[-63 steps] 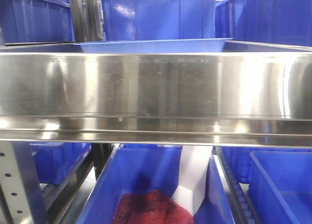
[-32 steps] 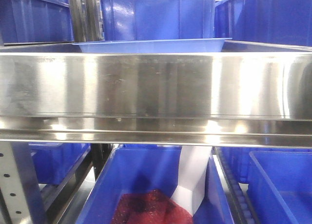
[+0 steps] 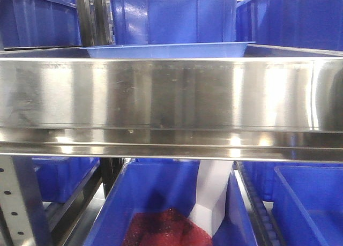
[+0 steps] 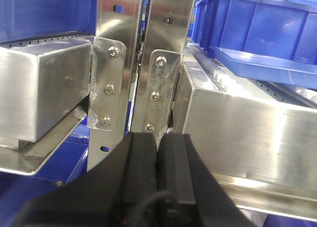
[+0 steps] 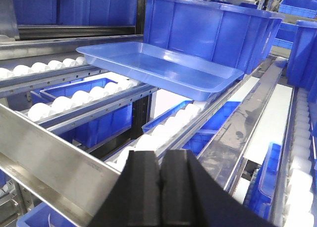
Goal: Grab blue tray and place on right shelf
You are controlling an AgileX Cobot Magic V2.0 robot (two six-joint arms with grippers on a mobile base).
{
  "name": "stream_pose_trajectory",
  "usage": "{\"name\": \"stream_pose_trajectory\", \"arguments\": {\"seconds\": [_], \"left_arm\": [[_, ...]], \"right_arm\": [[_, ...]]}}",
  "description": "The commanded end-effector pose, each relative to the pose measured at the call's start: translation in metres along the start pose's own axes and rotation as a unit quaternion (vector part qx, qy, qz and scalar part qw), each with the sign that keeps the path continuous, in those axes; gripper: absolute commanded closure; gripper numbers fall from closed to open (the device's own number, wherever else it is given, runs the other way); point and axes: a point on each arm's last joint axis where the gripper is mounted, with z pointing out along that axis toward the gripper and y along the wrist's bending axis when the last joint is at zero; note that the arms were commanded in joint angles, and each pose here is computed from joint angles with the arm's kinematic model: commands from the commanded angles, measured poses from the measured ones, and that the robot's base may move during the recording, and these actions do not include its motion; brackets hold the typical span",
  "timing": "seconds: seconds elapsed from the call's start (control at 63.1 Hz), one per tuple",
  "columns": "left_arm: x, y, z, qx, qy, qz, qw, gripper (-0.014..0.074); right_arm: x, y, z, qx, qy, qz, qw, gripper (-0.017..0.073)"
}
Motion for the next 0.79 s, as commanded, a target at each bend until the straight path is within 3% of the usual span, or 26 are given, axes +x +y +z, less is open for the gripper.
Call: {"name": "stream_pose_trajectory", "arguments": {"seconds": [0.0, 0.222, 0.365, 0.523, 0.666, 0.777], "left_arm": [[0.001, 0.002, 0.000, -0.002, -0.040, -0.002, 0.999, 0.0642], [0.001, 0.002, 0.000, -0.002, -0.040, -0.002, 0.999, 0.0642], [0.001, 0.002, 0.000, -0.002, -0.040, -0.002, 0.999, 0.0642], [0.001, 0.002, 0.000, -0.002, -0.040, -0.002, 0.999, 0.0642], [0.001, 0.002, 0.000, -0.002, -0.040, -0.002, 0.999, 0.0642], [0.001, 0.002, 0.000, -0.002, -0.040, -0.002, 0.999, 0.0642]], "right_arm": [[-0.017, 0.002, -0.002, -0.013, -0.055, -0.014, 0.998, 0.0508], [-0.017, 0.002, -0.002, -0.013, -0.054, -0.014, 0.998, 0.0508], [-0.015, 0.001, -0.001, -0.005, -0.061, 0.009, 0.998, 0.0508], [-0.012, -0.013, -0.006, 0.076, -0.069, 0.019, 0.995, 0.0508], [-0.005, -0.022, -0.025, 0.167, -0.100, 0.008, 0.981, 0.0508], [0.012, -0.023, -0.036, 0.213, -0.114, 0.005, 0.970, 0.0508]]}}
